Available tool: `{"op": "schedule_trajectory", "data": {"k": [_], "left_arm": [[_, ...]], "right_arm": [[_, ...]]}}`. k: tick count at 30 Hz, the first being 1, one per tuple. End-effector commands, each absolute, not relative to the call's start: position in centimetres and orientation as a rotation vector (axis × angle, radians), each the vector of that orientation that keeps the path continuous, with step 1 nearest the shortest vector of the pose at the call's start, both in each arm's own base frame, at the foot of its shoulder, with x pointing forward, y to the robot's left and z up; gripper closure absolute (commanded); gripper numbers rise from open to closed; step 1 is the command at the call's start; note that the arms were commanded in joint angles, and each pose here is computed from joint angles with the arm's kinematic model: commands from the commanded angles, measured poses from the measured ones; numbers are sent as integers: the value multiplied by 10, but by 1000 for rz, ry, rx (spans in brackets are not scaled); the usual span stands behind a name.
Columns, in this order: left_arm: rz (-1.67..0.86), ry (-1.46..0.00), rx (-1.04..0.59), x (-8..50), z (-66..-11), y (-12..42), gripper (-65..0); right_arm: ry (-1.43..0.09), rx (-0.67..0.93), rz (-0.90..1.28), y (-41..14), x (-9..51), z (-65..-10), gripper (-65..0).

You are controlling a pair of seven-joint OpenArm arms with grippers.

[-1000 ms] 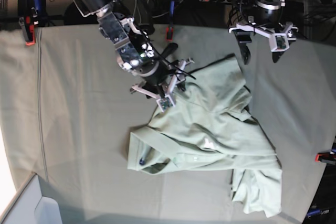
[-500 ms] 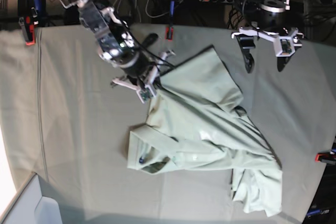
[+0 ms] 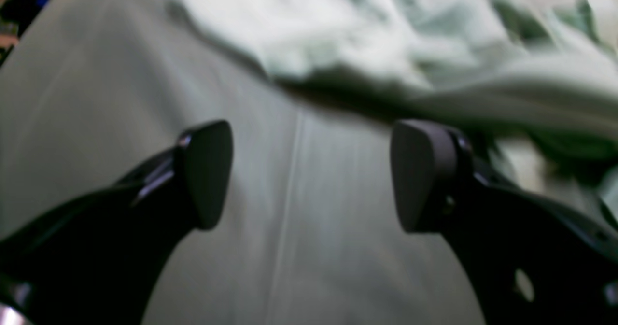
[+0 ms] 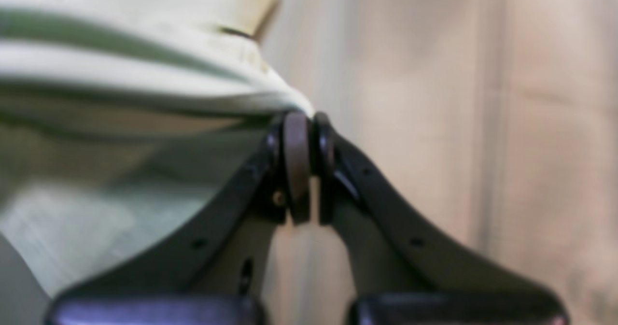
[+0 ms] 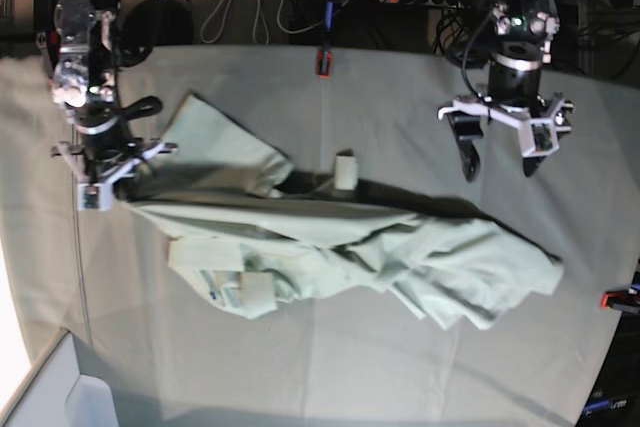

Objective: Layout the t-shirt on the table in an organized manner, then fold the t-shirt properly
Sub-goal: 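Grasp the opposite shirt edge with the left gripper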

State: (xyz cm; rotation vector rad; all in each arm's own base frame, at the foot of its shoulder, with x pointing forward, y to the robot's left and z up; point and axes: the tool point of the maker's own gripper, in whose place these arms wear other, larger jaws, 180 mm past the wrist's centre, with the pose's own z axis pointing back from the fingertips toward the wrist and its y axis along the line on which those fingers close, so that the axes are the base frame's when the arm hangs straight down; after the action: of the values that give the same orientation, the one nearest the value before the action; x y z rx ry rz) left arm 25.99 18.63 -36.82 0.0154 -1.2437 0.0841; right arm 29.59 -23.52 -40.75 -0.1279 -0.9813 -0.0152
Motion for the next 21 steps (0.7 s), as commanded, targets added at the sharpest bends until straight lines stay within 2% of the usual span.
{"op": "schedule_trajectory", "data": {"k": [1,7,12,21], "left_arm": [[82,-1282,23,267,-357,189,-494],[110,-1228,25,287,-381,196,-494],[268,-1158,97,291,-416,246,-495],[422,-1206,158,328,-403,304,-495]], "right_arm": [[-1042,-156,-18,-248,305,-389,0],[-1053,-149,-14,-268,301,-382,0],[-1042,-140,-5,-271,297,-385,0],[-1028,-140,-4,-271,295,-388,0]]}}
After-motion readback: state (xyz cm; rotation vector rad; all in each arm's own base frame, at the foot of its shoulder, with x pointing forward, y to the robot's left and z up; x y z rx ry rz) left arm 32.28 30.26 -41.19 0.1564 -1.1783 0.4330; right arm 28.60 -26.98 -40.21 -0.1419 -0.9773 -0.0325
